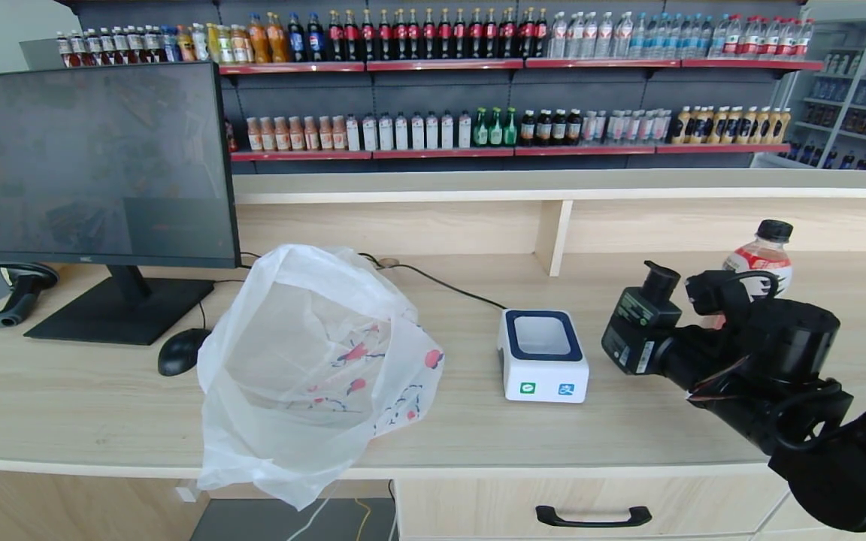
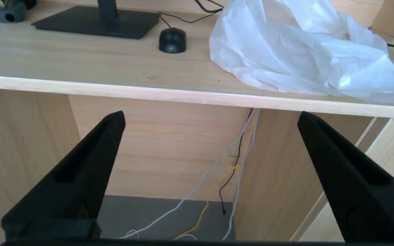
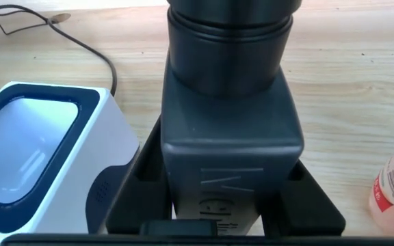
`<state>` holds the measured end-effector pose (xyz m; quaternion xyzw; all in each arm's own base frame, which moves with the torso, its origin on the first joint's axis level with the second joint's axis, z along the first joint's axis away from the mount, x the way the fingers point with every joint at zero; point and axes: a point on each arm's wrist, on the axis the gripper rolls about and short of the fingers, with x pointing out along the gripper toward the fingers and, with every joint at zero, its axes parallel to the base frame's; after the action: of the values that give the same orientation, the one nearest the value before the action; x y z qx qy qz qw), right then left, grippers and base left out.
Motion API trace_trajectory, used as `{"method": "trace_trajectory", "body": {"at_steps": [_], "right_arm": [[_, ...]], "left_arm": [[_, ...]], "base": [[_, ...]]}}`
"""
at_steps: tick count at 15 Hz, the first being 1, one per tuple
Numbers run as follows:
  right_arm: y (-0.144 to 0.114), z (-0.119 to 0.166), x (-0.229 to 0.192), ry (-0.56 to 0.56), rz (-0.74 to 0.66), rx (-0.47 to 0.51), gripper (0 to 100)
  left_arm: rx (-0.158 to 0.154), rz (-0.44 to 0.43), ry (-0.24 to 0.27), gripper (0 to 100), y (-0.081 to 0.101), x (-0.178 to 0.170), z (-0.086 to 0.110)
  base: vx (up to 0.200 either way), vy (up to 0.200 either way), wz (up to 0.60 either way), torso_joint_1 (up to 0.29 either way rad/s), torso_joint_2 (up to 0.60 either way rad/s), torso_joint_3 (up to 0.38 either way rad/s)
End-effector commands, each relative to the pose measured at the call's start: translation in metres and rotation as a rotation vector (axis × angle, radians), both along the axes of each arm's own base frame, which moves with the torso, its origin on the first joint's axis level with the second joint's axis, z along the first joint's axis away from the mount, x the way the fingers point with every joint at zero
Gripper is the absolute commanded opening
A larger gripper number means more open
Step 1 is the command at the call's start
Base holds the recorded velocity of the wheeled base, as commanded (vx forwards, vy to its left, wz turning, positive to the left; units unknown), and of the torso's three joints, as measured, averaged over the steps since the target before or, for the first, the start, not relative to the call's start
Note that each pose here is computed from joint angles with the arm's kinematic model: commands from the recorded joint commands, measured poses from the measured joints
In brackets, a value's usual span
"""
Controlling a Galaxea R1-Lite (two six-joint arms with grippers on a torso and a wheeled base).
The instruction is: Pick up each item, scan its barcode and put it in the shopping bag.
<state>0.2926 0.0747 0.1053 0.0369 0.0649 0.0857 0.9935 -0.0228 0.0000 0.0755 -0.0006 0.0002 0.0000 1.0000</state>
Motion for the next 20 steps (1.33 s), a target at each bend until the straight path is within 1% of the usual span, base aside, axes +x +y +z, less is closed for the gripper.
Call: {"method": "trace_trajectory", "body": {"at_steps": [1,3,4,8,10,12,15,20], "right_arm": [[0.001,0.012,-0.013,-0.027,0.013,0.017,0],[0.003,0.022,-0.022,-0.057,0.029,0.040,0],[0.007,0.031,-0.036,-0.075,0.057,0.065,0],[0.003,0.038,-0.062,-0.086,0.072,0.090,0],[0.000,0.039,-0.074,-0.084,0.078,0.091,0],[0.001,0.043,-0.098,-0.095,0.124,0.101,0],[-0.006,0.042,-0.120,-0.100,0.135,0.102,0],[-0.006,0.044,-0.129,-0.109,0.200,0.111,0]], "left_arm": [[0.000,0.000,0.000,100,0.000,0.000,0.000],[0.000,0.000,0.000,100,0.000,0.000,0.000],[0.000,0.000,0.000,100,0.000,0.000,0.000],[0.000,0.000,0.000,100,0.000,0.000,0.000],[0.000,0.000,0.000,100,0.000,0.000,0.000],[0.000,0.000,0.000,100,0.000,0.000,0.000],[0.000,0.000,0.000,100,0.000,0.000,0.000],[0.000,0.000,0.000,100,0.000,0.000,0.000]], "base": [[0.000,0.000,0.00,0.000,0.00,0.000],[0.000,0.000,0.00,0.000,0.00,0.000],[0.000,0.000,0.00,0.000,0.00,0.000],[0.000,0.000,0.00,0.000,0.00,0.000],[0.000,0.000,0.00,0.000,0.00,0.000],[0.000,0.000,0.00,0.000,0.00,0.000],[0.000,0.000,0.00,0.000,0.00,0.000],[0.000,0.000,0.00,0.000,0.00,0.000]]}}
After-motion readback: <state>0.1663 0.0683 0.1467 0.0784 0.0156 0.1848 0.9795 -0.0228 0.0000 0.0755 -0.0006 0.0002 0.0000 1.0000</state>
